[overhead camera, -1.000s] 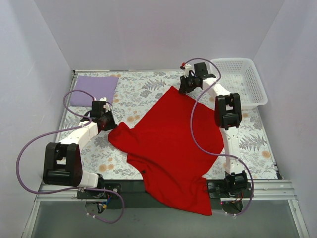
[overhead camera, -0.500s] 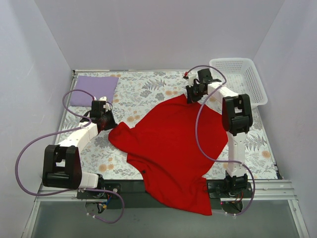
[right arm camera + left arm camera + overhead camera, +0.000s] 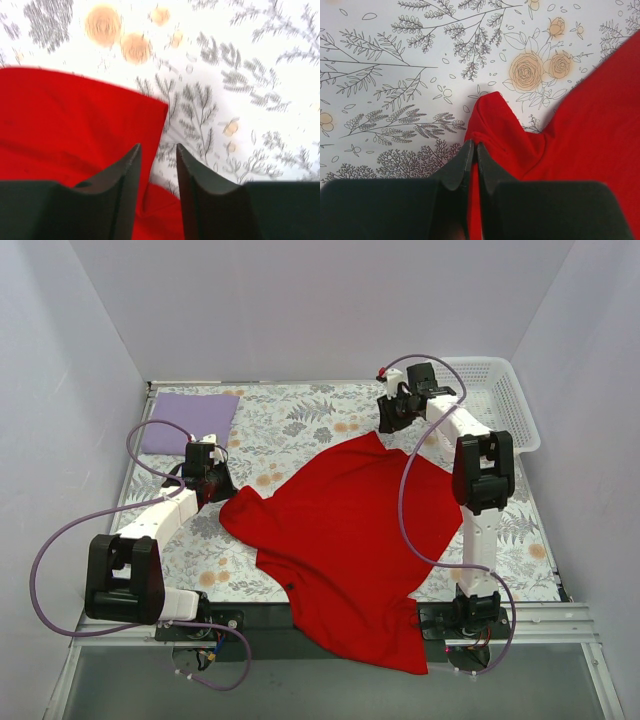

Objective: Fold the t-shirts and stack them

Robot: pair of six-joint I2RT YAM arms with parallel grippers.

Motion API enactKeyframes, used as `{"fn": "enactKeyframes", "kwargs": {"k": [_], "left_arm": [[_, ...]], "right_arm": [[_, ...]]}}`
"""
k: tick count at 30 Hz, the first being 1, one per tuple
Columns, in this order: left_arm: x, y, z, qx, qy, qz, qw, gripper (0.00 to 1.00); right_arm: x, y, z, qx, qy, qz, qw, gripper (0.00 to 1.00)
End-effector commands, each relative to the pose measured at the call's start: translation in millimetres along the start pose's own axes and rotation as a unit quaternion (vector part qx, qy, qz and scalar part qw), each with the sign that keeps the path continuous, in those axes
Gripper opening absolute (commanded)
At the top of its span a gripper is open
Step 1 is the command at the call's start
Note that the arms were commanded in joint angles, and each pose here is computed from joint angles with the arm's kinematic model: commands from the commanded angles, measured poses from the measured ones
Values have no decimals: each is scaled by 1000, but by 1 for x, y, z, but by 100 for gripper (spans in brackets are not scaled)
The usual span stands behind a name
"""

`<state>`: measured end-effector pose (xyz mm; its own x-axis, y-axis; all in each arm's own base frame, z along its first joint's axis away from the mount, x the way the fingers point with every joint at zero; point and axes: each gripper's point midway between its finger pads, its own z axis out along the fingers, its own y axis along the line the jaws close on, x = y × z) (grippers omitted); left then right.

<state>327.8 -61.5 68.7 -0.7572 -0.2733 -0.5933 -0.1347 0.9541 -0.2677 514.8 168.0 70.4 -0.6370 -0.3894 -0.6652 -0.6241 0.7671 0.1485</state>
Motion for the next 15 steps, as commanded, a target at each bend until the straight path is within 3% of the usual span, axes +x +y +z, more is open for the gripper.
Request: {"fn": "enactKeyframes", "kwargs": {"k": [1,7,15], "left_arm": [[-5,-1,-4,1,-15,5,1000,0],[-3,0,-2,-1,-12,5,1000,0],[-3,-1,-2,0,-11,5,1000,0]], "right_arm": [[-22,1,6,-27,-28,15,999,43],[-18,1,38,-66,-23,49,996,45],[0,-3,50,-65,-3,59,996,51]]}}
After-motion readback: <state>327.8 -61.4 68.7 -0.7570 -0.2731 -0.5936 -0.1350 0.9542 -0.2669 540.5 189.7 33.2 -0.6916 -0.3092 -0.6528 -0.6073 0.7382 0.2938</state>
